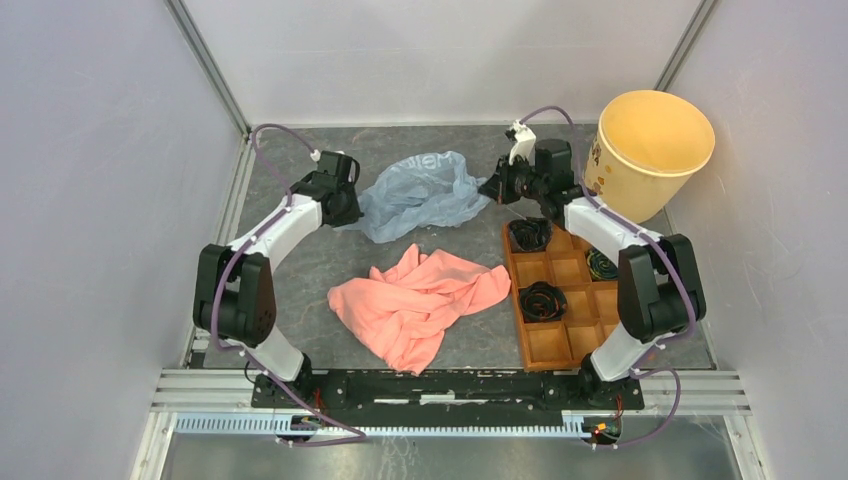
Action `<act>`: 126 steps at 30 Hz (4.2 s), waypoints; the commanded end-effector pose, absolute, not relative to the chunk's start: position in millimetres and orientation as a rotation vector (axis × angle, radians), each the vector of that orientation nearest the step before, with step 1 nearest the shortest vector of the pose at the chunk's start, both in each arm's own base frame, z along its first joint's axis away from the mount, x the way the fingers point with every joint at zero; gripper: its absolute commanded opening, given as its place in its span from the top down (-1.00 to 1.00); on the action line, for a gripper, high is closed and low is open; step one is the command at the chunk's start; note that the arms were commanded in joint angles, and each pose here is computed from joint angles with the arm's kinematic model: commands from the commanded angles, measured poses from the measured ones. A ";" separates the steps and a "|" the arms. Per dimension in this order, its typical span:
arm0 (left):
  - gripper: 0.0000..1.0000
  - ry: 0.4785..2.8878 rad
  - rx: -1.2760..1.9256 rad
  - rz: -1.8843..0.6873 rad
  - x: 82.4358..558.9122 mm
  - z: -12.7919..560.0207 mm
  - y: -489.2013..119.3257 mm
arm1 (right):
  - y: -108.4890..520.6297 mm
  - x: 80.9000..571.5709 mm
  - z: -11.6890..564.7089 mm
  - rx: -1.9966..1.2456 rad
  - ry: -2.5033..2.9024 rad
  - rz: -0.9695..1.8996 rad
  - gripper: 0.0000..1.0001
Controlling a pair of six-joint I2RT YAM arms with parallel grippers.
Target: Put the trash bags into the trash bin
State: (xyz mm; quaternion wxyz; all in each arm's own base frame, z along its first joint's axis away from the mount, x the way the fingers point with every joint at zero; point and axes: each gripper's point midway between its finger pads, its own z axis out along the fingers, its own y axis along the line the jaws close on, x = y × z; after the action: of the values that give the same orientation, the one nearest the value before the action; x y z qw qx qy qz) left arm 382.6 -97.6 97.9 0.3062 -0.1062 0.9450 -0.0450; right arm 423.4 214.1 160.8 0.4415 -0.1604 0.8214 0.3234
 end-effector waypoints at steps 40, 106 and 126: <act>0.96 1.847 -0.234 -0.791 329.8 360.8 -124.9 | 223.0 362.8 385.1 -0.412 1.345 0.545 0.99; 0.96 2.079 -0.145 -0.818 291.8 260.4 -138.2 | 213.7 346.6 278.5 -0.396 1.715 0.535 0.99; -0.63 2.213 -0.296 -0.552 270.6 205.3 -98.1 | 204.3 358.6 262.8 -0.322 1.731 0.580 0.99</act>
State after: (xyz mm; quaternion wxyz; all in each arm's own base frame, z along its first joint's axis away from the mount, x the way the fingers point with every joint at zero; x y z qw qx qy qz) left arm 282.8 -113.4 203.4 0.3965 -0.0970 0.8777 -0.2512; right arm 352.3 197.7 234.1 0.5667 -0.1386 0.7787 0.2307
